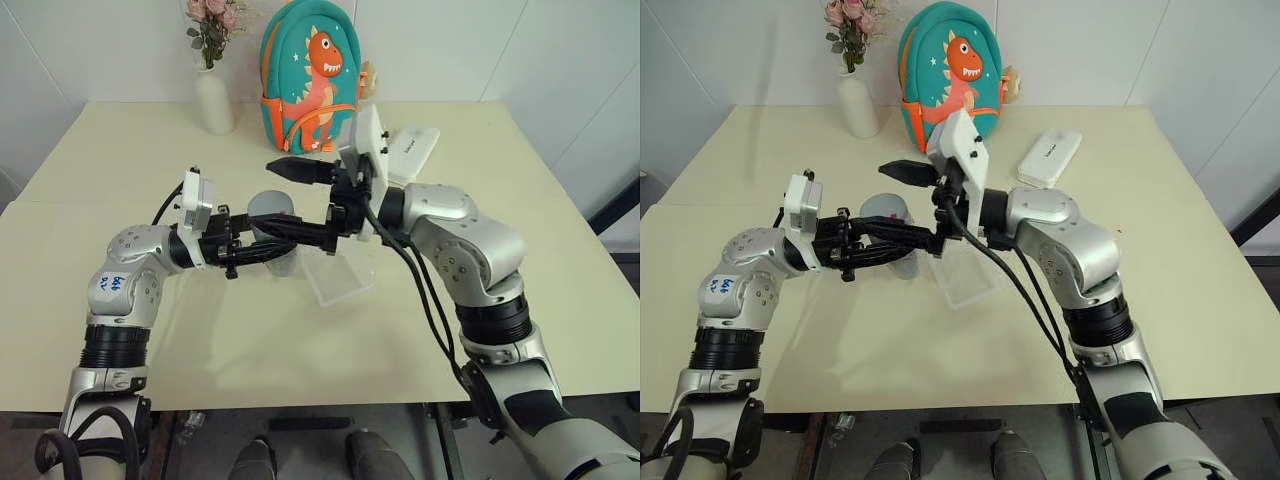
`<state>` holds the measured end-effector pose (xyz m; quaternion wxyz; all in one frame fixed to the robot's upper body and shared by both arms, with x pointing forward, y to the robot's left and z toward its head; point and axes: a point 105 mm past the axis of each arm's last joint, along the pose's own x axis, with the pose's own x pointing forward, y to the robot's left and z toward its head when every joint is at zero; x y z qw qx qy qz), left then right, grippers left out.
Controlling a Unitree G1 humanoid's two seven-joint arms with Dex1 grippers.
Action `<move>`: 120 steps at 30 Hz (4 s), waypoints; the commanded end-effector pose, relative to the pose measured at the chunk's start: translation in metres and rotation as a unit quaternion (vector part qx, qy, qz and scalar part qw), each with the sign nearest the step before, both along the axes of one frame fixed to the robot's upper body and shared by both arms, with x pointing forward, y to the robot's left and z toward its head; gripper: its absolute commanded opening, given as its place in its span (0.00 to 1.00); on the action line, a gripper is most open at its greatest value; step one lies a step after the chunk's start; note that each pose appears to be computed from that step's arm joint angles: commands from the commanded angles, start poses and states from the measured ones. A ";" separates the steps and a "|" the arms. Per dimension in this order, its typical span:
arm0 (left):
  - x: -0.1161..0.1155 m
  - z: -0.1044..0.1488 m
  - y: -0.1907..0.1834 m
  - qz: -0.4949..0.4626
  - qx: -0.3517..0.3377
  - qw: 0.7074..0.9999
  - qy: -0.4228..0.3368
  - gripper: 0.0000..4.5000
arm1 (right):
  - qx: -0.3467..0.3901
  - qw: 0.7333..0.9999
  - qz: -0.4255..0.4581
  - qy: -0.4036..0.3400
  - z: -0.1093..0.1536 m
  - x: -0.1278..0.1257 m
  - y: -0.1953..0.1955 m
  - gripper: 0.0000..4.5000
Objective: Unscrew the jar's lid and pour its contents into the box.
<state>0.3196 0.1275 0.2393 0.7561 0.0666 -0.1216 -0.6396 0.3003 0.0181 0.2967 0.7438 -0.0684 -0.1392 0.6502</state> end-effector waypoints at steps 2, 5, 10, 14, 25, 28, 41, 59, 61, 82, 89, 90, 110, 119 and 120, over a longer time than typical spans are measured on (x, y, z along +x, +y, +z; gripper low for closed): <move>-0.005 0.008 -0.006 -0.022 0.003 1.000 -0.023 0.44 | 0.005 0.999 0.013 -0.030 0.010 -0.004 0.010 0.99; -0.005 0.006 -0.007 -0.026 0.011 0.999 -0.021 0.44 | -0.001 0.999 0.018 -0.037 0.010 -0.003 0.014 0.99; -0.005 0.006 -0.009 -0.029 0.014 0.999 -0.021 0.44 | -0.012 0.999 0.017 -0.042 0.008 0.001 0.020 0.99; -0.005 0.006 -0.008 -0.029 0.015 0.999 -0.021 0.44 | -0.019 0.999 0.010 -0.046 0.005 0.005 0.020 0.99; -0.005 0.006 -0.002 -0.020 0.014 0.999 -0.022 0.44 | -0.029 0.998 -0.038 -0.044 0.005 0.017 -0.002 0.99; -0.005 0.006 -0.001 -0.016 0.013 1.000 -0.022 0.44 | -0.033 0.997 -0.051 -0.044 0.006 0.020 -0.011 0.99; -0.004 0.004 0.003 -0.005 0.008 1.000 -0.019 0.44 | -0.052 0.994 -0.088 -0.042 0.006 0.019 -0.043 0.99; 0.000 0.003 -0.001 -0.012 0.003 1.000 -0.025 0.44 | -0.010 0.999 -0.024 -0.024 0.023 -0.011 -0.041 0.99; 0.001 0.003 -0.003 -0.016 0.005 1.000 -0.026 0.44 | 0.000 1.000 -0.023 -0.019 0.025 -0.010 -0.034 0.99; 0.007 0.008 -0.012 -0.035 0.006 0.999 -0.036 0.44 | -0.010 1.000 -0.005 -0.019 0.006 0.002 0.013 0.99; 0.005 0.007 -0.012 -0.037 0.005 0.999 -0.034 0.44 | -0.008 0.999 -0.019 -0.024 0.008 0.010 0.012 0.99; 0.005 0.007 -0.012 -0.038 0.005 0.999 -0.034 0.44 | -0.009 0.999 -0.021 -0.025 0.008 0.010 0.012 0.99; 0.003 0.007 -0.007 -0.028 0.004 0.999 -0.033 0.44 | -0.029 0.997 -0.071 -0.031 0.008 0.017 -0.022 0.99; 0.004 0.007 -0.006 -0.025 0.004 0.999 -0.032 0.44 | -0.041 0.995 -0.088 -0.032 0.008 0.017 -0.036 0.99; 0.004 0.006 -0.006 -0.024 0.004 0.999 -0.032 0.44 | -0.042 0.995 -0.089 -0.033 0.008 0.017 -0.038 0.99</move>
